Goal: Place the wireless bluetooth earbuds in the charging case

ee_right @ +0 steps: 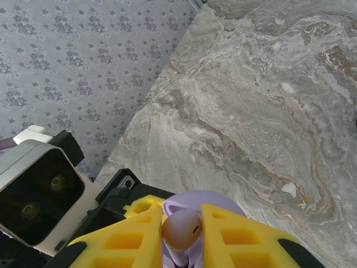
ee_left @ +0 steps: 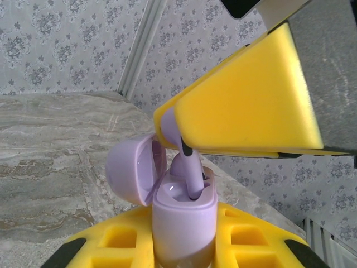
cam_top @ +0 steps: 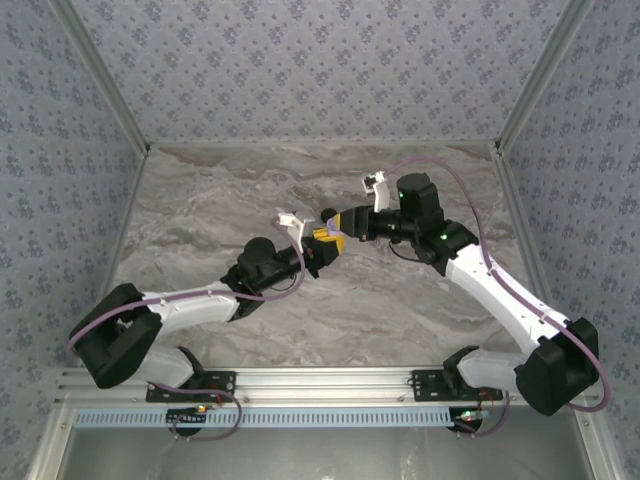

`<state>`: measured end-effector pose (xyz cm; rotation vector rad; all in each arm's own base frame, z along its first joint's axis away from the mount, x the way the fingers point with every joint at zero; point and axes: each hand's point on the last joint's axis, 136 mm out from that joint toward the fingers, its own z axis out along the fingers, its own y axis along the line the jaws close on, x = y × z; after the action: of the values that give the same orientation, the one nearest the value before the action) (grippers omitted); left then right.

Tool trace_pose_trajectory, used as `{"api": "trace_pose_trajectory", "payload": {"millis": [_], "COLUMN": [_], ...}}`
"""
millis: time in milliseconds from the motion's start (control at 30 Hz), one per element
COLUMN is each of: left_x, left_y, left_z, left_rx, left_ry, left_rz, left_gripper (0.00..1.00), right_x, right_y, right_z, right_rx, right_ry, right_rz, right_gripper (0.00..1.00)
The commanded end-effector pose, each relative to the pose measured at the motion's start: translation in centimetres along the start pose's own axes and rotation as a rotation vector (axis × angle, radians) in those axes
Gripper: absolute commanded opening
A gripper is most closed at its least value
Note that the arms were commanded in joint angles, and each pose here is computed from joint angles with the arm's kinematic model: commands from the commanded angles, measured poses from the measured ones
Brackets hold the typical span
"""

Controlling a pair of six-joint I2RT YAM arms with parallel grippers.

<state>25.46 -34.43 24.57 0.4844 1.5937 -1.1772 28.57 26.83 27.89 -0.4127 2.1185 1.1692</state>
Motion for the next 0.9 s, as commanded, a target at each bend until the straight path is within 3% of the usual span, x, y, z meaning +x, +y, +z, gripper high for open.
{"api": "trace_pose_trajectory", "payload": {"millis": [0, 600, 867], "left_x": [-3.25, -2.81, -2.42], "left_y": [-1.32, -1.49, -1.77], "left_z": [-0.23, 0.06, 0.15], "left_rx": [0.021, 0.027, 0.041], "left_ry": [-0.093, -0.056, -0.025], "left_rz": [0.024, 0.049, 0.075], "left_gripper": [0.21, 0.21, 0.21], "right_x": [0.40, 0.38, 0.53], "right_y": [0.50, 0.63, 0.73], "right_z": [-0.60, -1.13, -1.41], "right_rx": [0.008, 0.026, 0.047], "right_ry": [0.012, 0.012, 0.030], "right_rz": [-0.018, -0.043, -0.064], "right_gripper": [0.23, 0.32, 0.42]}}
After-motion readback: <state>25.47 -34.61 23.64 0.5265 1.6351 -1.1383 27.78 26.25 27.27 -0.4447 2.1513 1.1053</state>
